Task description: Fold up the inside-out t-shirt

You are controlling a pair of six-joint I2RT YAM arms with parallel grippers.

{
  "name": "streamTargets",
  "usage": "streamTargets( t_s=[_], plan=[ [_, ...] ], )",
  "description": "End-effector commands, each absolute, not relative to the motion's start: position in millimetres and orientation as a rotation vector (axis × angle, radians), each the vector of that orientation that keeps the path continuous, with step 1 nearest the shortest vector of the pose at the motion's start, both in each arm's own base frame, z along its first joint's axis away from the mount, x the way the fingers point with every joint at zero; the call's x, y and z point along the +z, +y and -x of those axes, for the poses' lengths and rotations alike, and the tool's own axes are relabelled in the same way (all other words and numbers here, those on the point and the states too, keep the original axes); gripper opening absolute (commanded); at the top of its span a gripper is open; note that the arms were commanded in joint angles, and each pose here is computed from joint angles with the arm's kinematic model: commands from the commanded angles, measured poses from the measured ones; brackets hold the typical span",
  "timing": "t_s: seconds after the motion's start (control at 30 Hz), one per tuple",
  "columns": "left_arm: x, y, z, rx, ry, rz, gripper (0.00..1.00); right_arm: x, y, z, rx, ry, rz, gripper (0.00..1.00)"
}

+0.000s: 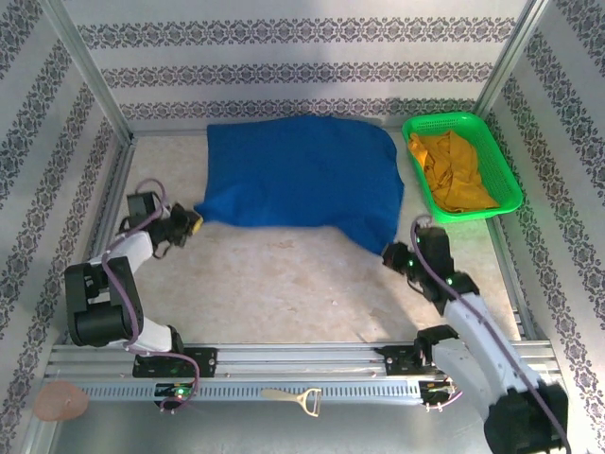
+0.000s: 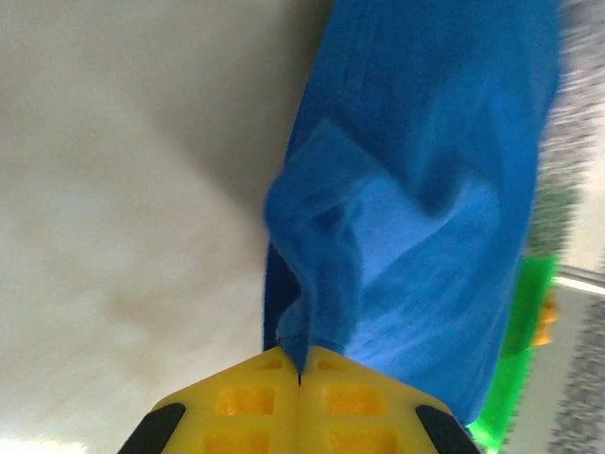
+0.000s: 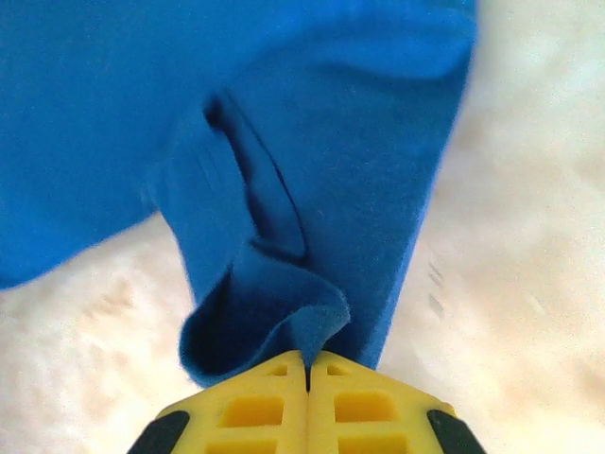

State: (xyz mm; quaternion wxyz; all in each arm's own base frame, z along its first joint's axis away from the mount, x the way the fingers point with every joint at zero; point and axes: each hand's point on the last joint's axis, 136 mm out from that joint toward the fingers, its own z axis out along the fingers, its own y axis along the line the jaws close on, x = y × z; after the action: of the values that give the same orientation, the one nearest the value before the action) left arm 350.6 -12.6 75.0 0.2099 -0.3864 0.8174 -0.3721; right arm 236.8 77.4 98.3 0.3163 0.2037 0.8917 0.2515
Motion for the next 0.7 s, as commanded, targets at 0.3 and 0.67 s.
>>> streamTargets(
  t_s=[0.3,0.67],
  plan=[
    [77.8,-16.3,-318.2,-0.905,2.339,0.825,0.0,70.8,48.8,-171.6,0.578,2.32,-0.697,0.0],
    [84.8,-25.9,-263.7,-0.884,2.37,0.932,0.0,89.6,55.5,-160.2,0.642,2.318,-0.688,0.0]
  ],
)
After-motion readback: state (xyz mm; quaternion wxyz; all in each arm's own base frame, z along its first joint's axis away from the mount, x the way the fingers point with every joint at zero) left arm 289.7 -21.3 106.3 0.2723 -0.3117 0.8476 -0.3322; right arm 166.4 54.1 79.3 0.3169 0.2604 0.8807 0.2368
